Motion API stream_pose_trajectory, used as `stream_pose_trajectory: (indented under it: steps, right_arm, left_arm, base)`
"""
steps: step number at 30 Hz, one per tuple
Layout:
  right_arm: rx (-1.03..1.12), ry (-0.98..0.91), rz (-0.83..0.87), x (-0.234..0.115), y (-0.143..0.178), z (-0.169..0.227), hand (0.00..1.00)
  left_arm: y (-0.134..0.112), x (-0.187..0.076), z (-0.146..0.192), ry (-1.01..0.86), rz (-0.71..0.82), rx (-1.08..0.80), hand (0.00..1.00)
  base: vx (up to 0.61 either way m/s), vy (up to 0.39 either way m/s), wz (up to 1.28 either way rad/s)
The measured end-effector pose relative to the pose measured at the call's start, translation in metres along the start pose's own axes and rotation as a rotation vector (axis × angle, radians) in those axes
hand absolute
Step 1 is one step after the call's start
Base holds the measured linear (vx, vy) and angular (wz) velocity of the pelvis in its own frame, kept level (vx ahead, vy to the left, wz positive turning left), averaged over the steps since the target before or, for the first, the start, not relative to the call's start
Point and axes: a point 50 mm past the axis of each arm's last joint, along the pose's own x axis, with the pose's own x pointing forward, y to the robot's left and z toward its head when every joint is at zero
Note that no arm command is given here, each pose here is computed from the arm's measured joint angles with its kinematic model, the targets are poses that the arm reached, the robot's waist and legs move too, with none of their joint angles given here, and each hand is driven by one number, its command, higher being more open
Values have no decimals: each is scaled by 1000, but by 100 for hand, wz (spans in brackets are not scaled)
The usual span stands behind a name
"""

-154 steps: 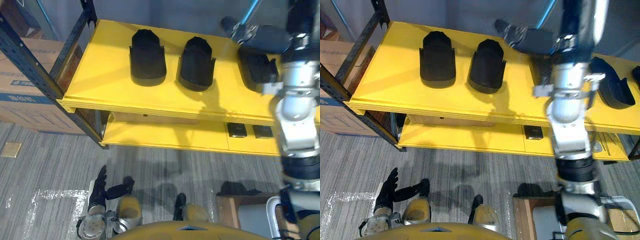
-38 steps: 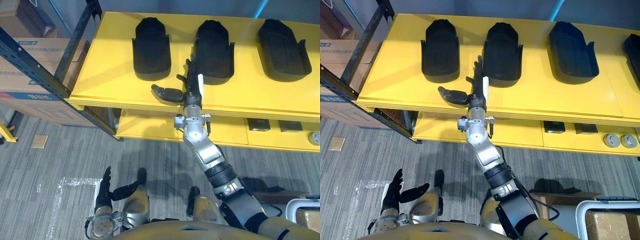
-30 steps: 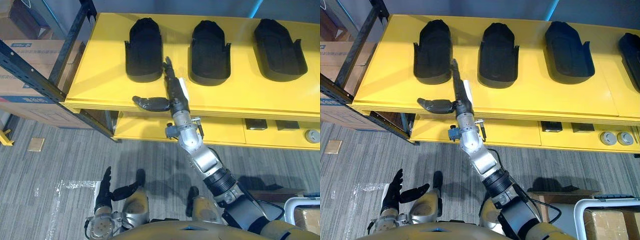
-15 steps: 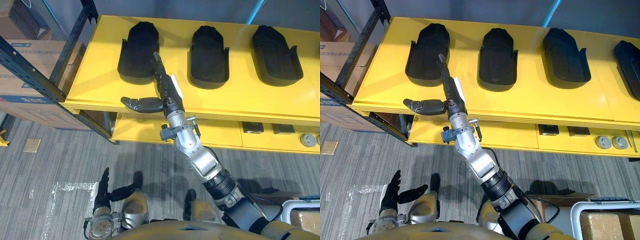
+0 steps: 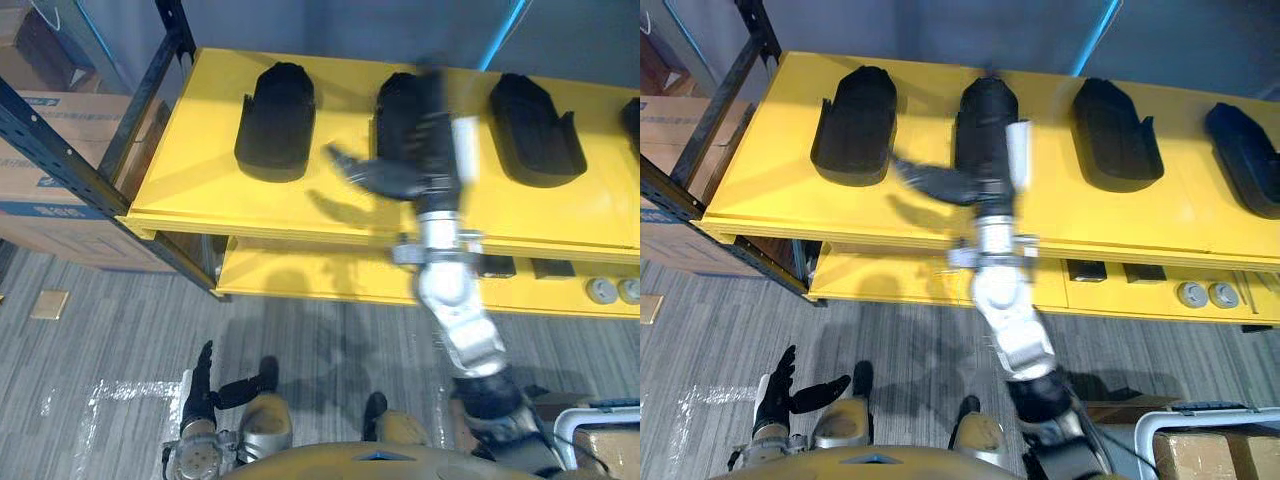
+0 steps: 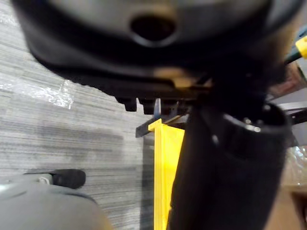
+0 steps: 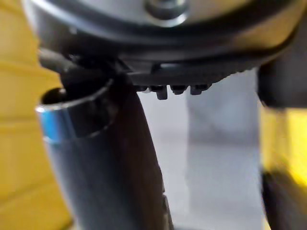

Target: Walk over and take three plastic housings, then place them on the shelf

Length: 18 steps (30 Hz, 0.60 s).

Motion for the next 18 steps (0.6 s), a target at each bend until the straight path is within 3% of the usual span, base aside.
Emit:
stream_pose_trajectory:
  steps: [1, 5, 8, 10, 14, 18]
  right_arm:
    - [-63, -4, -89, -3, -32, 0, 100]
    - [-147, 140, -253, -37, -102, -9, 100]
    - [-218, 369, -317, -85, -141, -30, 100]
    - [-272, 633, -391, -139, -165, -58, 100]
    - [-275, 1034, -477, -229, -172, -94, 100]
    - [-221, 1396, -444, -294, -165, -114, 100]
  left_arm:
    - [4, -2, -7, 32, 22, -8, 100]
    - [13, -7, -29, 140, 106, -55, 100]
    - [14, -9, -38, 198, 140, -97, 100]
    - [12, -3, -37, 218, 149, -143, 100]
    - [11, -2, -44, 301, 163, -211, 100]
    - [13, -8, -58, 400, 185, -238, 100]
  base:
    - [17, 35, -49]
    - [24, 28, -66]
    - [-10, 3, -53]
    - [-47, -14, -19]
    - [-19, -13, -4]
    - [5, -2, 4]
